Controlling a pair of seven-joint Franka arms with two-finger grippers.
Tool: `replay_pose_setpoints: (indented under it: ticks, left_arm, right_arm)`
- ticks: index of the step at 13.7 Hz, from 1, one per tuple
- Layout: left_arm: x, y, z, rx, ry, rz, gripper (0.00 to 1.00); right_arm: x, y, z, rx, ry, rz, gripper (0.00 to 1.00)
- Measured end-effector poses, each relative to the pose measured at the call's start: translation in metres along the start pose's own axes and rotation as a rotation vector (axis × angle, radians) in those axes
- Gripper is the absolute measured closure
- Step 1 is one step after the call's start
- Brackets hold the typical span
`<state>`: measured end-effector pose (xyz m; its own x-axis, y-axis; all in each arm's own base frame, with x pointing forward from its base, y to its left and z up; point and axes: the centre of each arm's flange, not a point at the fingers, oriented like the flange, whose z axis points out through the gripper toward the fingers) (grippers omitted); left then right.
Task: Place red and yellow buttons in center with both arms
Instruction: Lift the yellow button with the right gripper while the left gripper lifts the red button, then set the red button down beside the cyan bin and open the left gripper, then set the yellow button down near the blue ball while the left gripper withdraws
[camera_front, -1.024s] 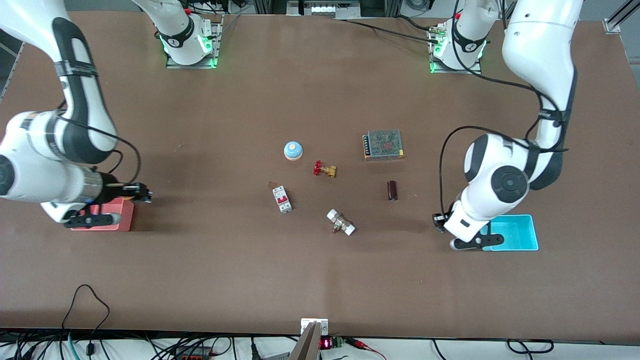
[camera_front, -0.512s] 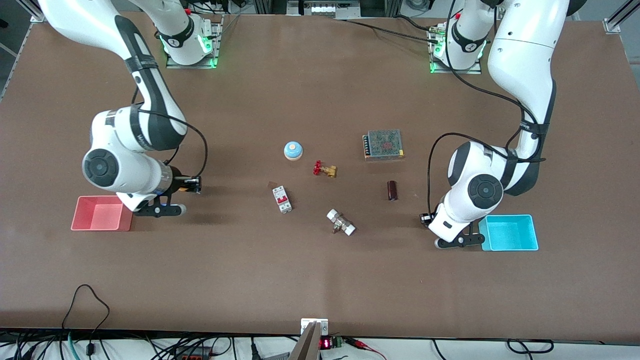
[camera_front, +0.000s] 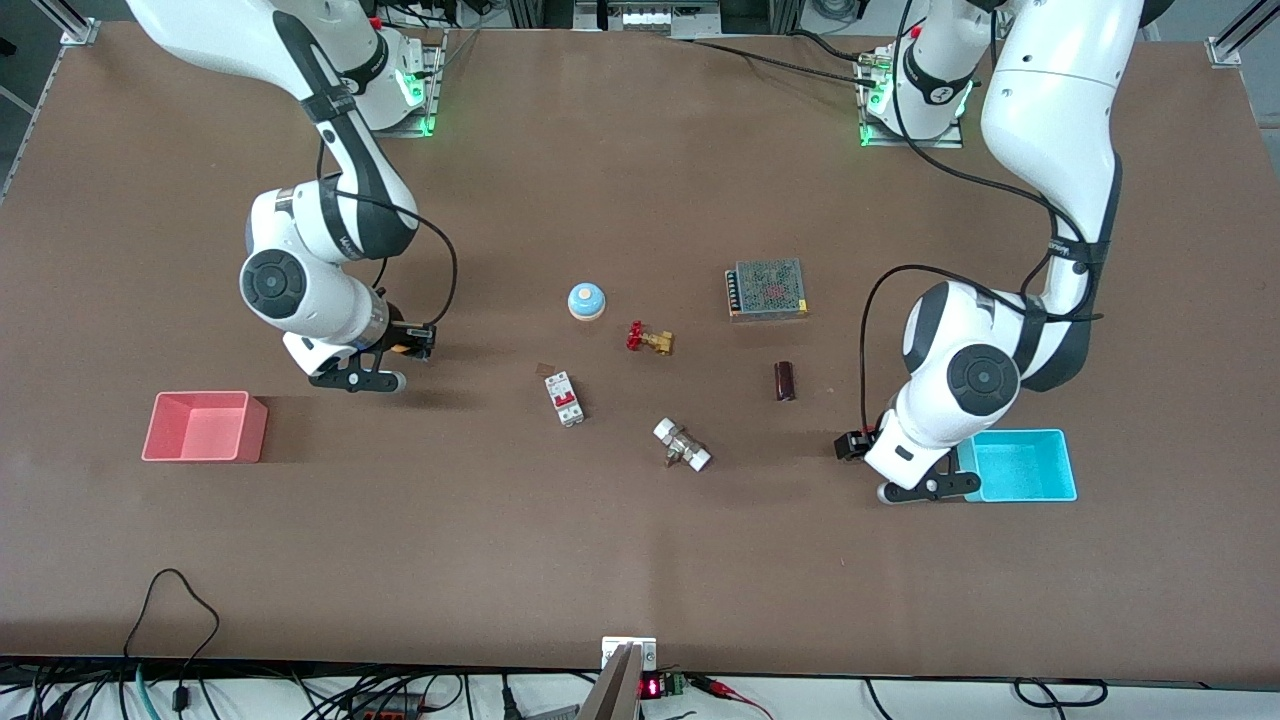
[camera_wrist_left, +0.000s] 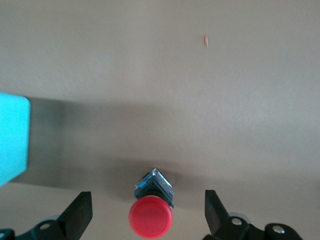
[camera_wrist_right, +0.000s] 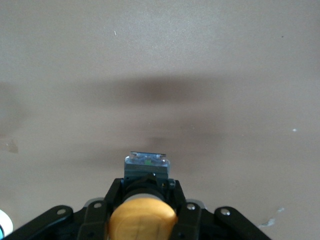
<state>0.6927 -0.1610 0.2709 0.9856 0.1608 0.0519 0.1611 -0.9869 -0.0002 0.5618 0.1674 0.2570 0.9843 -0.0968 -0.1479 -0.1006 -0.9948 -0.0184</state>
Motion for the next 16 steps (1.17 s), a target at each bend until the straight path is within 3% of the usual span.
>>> replay_pose_setpoints:
  ticks: [2, 5, 9, 13, 15, 16]
  left_arm:
    - [0.007, -0.012, -0.03, -0.007, 0.028, -0.009, 0.0]
    - [0.014, -0.052, -0.081, 0.002, 0.014, 0.039, 0.0]
    - [0.015, -0.115, -0.149, 0.005, 0.013, 0.116, 0.0]
    - [0.004, -0.162, -0.206, 0.002, 0.049, 0.185, 0.0]
    - [-0.006, -0.173, -0.234, 0.001, 0.065, 0.205, 0.0]
    - [-0.012, -0.175, -0.247, 0.0, 0.074, 0.213, 0.0]
  right_arm:
    - [0.002, 0.006, 0.005, 0.0, 0.009, 0.014, 0.58]
    - [0.007, 0.009, 0.025, 0.001, 0.025, 0.019, 0.58]
    - [0.009, 0.01, 0.054, -0.047, 0.019, -0.021, 0.58]
    - [0.009, 0.01, 0.058, -0.057, 0.015, -0.029, 0.57]
    - [0.01, 0.01, 0.058, -0.058, 0.017, -0.031, 0.55]
    - [0.011, 0.009, 0.057, -0.058, 0.021, -0.033, 0.48]
